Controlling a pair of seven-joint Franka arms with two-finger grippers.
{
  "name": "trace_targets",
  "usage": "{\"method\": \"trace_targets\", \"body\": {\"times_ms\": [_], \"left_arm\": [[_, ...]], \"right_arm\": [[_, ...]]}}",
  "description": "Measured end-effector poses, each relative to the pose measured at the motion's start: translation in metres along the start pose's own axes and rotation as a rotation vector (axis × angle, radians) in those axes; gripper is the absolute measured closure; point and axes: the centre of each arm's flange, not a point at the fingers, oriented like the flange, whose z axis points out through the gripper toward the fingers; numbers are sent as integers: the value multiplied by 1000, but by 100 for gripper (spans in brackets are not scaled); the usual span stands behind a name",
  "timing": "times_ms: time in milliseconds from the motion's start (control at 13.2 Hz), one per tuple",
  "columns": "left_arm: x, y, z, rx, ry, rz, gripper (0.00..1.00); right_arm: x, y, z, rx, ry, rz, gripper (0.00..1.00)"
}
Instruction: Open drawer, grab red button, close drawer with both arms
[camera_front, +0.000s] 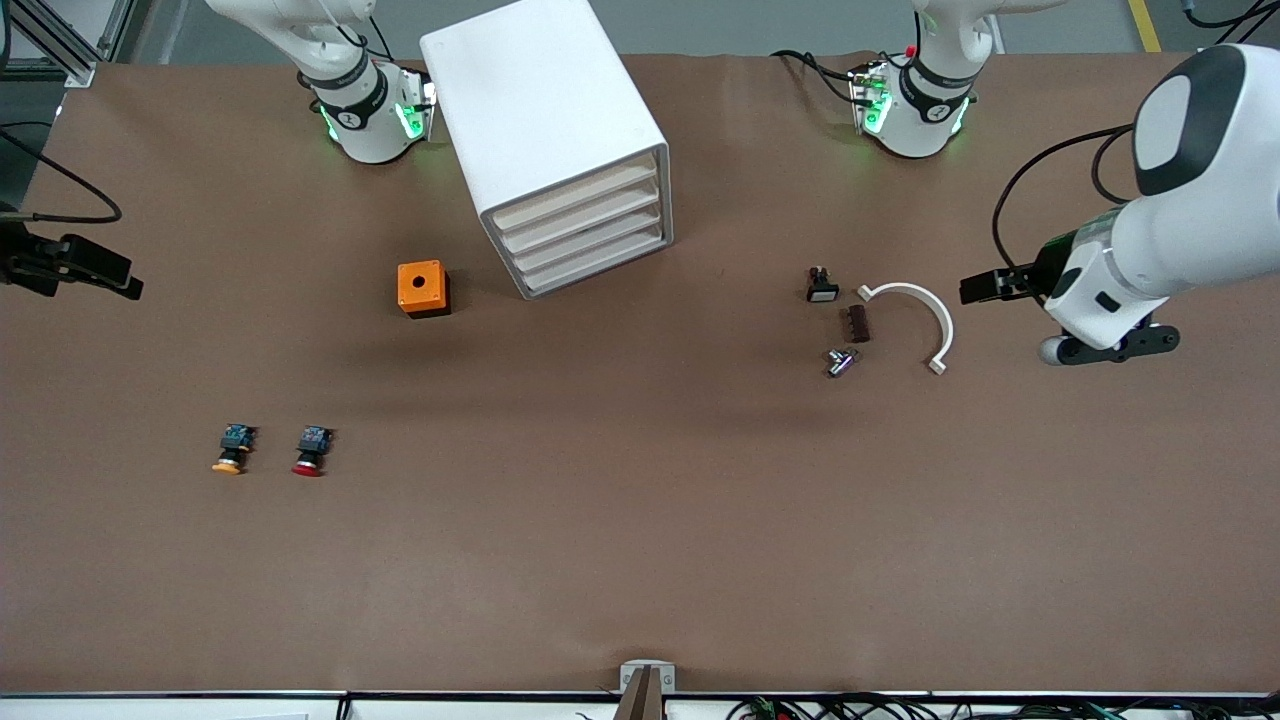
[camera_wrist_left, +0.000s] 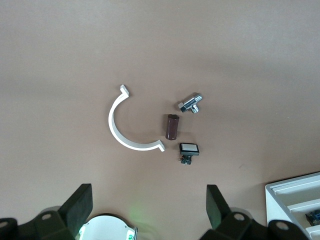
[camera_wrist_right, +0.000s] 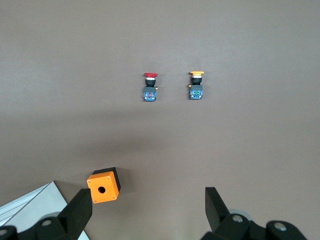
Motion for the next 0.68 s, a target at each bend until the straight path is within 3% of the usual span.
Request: {"method": "trace_targets", "body": {"times_ms": [377, 679], "left_arm": [[7, -16, 1, 58, 11, 41, 0], [15, -58, -14, 47, 57, 84, 0]], "right_arm": [[-5, 0, 0, 1, -30, 1, 0], [-16, 3, -13, 2, -33, 5, 0]]}}
